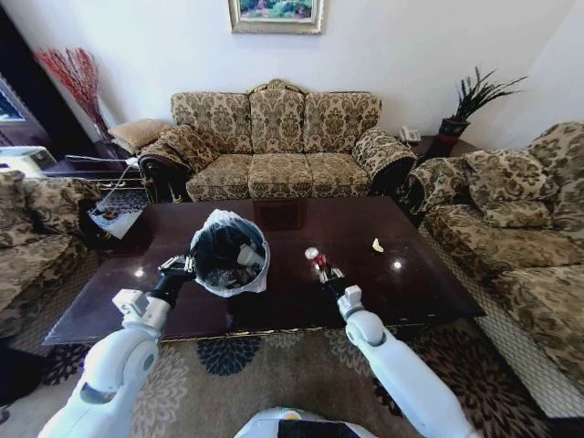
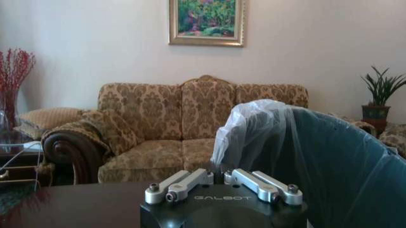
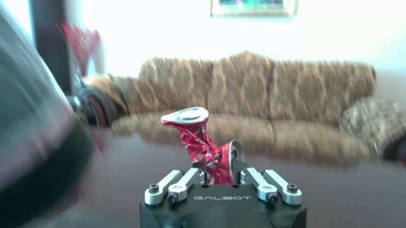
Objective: Move to the front of the table and place the trash on the table into the trash bin.
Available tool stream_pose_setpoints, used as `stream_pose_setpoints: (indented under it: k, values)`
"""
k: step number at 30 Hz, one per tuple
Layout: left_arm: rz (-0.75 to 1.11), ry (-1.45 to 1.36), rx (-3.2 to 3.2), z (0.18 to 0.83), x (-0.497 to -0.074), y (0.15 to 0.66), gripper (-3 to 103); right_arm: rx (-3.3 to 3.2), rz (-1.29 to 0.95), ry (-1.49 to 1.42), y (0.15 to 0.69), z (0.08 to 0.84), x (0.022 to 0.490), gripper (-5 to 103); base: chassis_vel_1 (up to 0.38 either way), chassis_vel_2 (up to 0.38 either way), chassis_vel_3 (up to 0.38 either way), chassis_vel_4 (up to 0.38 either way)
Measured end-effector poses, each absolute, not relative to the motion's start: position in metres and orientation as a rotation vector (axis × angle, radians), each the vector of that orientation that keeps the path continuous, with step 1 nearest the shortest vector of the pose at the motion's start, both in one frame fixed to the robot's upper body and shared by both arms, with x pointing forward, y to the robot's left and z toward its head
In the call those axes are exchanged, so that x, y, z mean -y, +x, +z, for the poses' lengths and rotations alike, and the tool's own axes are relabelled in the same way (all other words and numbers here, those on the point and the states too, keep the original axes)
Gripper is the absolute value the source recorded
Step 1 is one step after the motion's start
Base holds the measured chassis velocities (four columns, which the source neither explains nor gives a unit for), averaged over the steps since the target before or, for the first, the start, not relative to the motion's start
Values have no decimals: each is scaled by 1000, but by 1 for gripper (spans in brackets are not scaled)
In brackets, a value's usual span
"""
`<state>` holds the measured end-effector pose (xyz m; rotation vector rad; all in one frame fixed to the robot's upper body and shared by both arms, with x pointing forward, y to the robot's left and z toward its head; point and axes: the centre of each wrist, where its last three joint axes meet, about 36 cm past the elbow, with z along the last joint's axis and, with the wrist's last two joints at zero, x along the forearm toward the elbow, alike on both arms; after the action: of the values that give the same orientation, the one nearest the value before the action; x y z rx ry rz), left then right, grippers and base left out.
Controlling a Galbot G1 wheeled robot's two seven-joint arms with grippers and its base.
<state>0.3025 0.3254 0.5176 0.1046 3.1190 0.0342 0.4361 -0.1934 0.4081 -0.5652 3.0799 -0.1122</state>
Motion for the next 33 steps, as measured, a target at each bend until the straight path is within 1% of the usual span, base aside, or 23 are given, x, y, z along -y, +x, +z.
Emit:
stream_pose_setpoints:
  k: [2, 3, 4, 5, 7, 8, 10, 13, 14, 17, 20, 21, 23, 27, 28, 31, 33]
  values:
    - [43, 121, -3121, 517, -324, 304, 3, -2976, -70, -673, 422, 472, 187, 20, 0, 0, 0, 0]
    - [45, 123, -3121, 517, -324, 304, 3, -2969, -66, -684, 420, 477, 187, 20, 0, 0, 0, 0]
    - [53, 135, -3124, 517, -324, 305, 3, -2903, -31, -783, 410, 517, 181, 20, 0, 0, 0, 0]
    - [53, 135, -3124, 517, -324, 305, 3, -2903, -31, -783, 410, 517, 181, 20, 0, 0, 0, 0]
    - [63, 149, -3128, 517, -323, 306, 3, -2841, 8, -901, 398, 555, 175, 20, 0, 0, 0, 0]
    - [80, 159, -3131, 517, -323, 308, 3, -2765, 62, -1080, 380, 592, 166, 20, 0, 0, 0, 0]
    - [84, 162, -3132, 517, -323, 308, 3, -2752, 75, -1129, 376, 597, 163, 20, 0, 0, 0, 0]
    - [97, 184, -3139, 517, -322, 309, 3, -2715, 108, -1383, 367, 602, 143, 20, 0, 0, 0, 0]
    - [97, 184, -3139, 517, -322, 309, 3, -2715, 108, -1383, 367, 602, 143, 20, 0, 0, 0, 0]
    - [96, 207, -3137, 518, -319, 308, 3, -2727, 70, -1496, 383, 581, 121, 20, 0, 0, 0, 0]
    - [93, 208, -3135, 519, -318, 308, 3, -2741, 27, -1526, 393, 570, 107, 20, 0, 0, 0, 0]
    - [94, 205, -3134, 519, -319, 309, 3, -2746, -3, -1545, 398, 566, 103, 19, 0, 0, 0, 0]
    - [94, 201, -3133, 520, -320, 309, 3, -2747, -13, -1554, 399, 565, 101, 19, 0, 0, 0, 0]
    - [94, 185, -3130, 521, -322, 310, 3, -2761, -40, -1561, 401, 559, 98, 40, 0, 0, 0, 0]
    - [94, 185, -3130, 521, -322, 310, 3, -2761, -40, -1561, 401, 559, 98, 40, 0, 0, 0, 0]
    - [90, 178, -3134, 519, -323, 310, 3, -2759, -45, -1556, 401, 558, 97, 57, 0, 0, 0, 0]
    - [89, 176, -3135, 519, -324, 311, 3, -2757, -44, -1552, 402, 559, 97, 57, 0, 0, 0, 0]
